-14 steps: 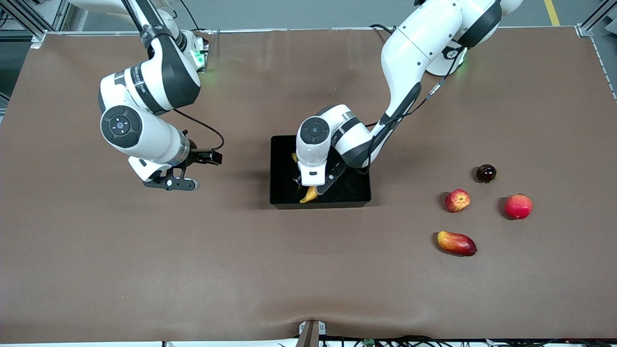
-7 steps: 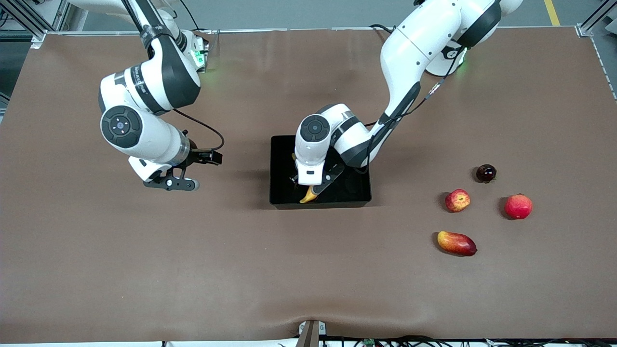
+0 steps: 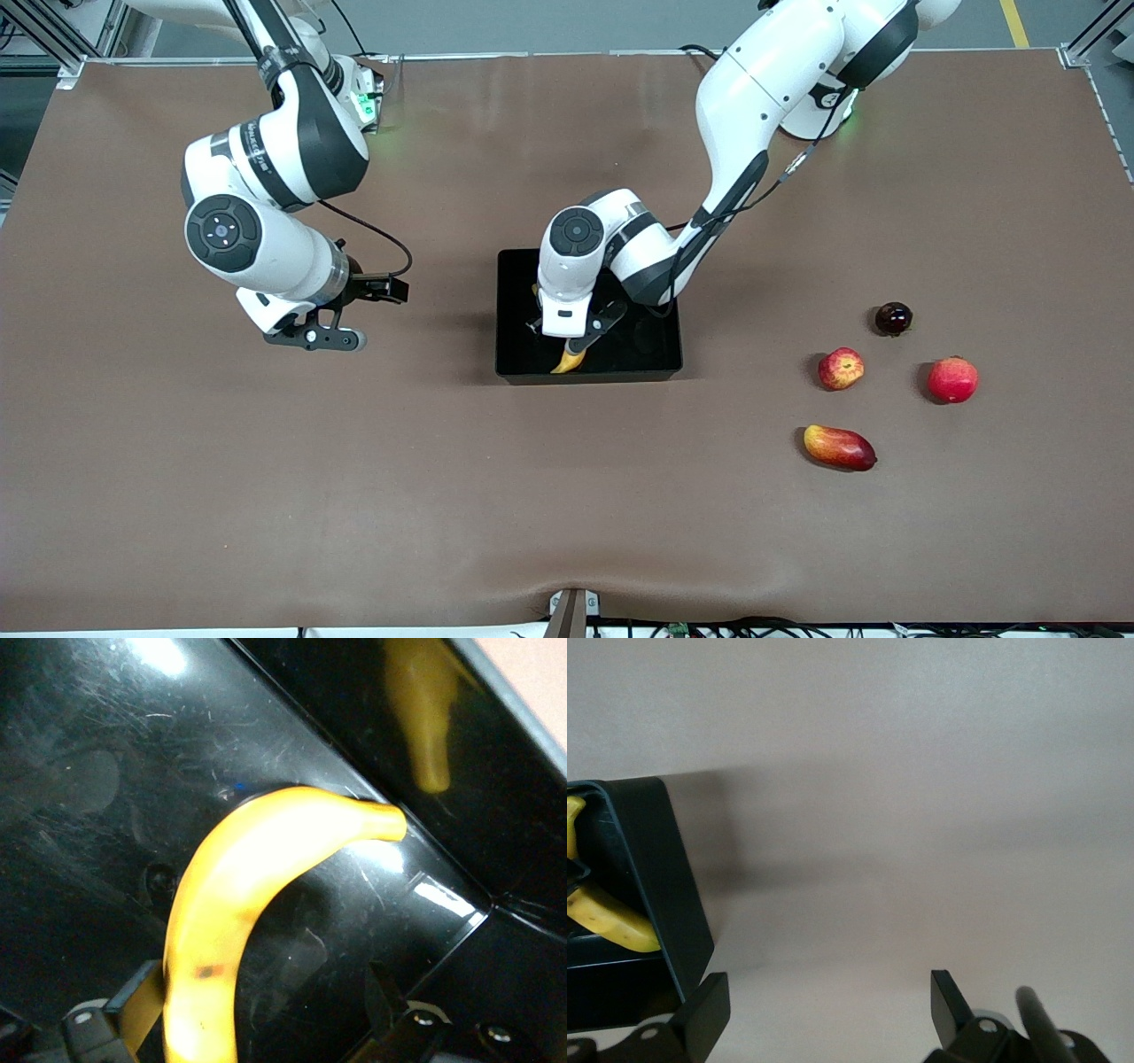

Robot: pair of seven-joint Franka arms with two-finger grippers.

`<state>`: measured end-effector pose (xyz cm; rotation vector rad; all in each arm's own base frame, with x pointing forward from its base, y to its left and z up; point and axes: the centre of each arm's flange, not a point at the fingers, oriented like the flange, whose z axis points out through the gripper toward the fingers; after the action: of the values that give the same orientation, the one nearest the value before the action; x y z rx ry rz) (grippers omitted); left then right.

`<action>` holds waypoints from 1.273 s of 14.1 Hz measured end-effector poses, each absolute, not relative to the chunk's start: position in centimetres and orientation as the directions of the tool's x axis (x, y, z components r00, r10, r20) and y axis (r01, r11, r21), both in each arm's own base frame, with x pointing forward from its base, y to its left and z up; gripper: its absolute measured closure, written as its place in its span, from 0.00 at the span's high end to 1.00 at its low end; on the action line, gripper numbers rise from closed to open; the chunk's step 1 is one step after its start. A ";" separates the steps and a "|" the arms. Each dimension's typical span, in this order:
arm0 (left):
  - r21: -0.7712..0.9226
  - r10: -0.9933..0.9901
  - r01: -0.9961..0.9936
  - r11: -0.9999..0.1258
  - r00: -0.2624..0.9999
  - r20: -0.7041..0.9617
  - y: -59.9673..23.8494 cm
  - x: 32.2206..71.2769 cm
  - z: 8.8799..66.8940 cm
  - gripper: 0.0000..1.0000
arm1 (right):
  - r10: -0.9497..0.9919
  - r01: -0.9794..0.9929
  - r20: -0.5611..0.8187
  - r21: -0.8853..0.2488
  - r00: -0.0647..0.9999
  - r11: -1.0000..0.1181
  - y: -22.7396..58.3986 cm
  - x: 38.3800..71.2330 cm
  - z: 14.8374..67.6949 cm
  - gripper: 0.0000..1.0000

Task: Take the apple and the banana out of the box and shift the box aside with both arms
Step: 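Close the left gripper on the yellow banana stem, then carry the banana out of the tray beside the mango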

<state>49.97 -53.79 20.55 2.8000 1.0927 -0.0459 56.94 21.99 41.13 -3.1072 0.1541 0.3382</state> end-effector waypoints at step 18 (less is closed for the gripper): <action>0.155 0.617 0.622 -0.768 0.783 -0.084 -56.6 47.7 21.8 0.36 | -0.098 -0.101 -0.213 -0.002 0.972 -0.995 21.9 57.0 41.1 1.00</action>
<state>47.75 -56.61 21.83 2.7996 0.9811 -0.0425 56.98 21.95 41.14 -3.1068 0.1566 0.3349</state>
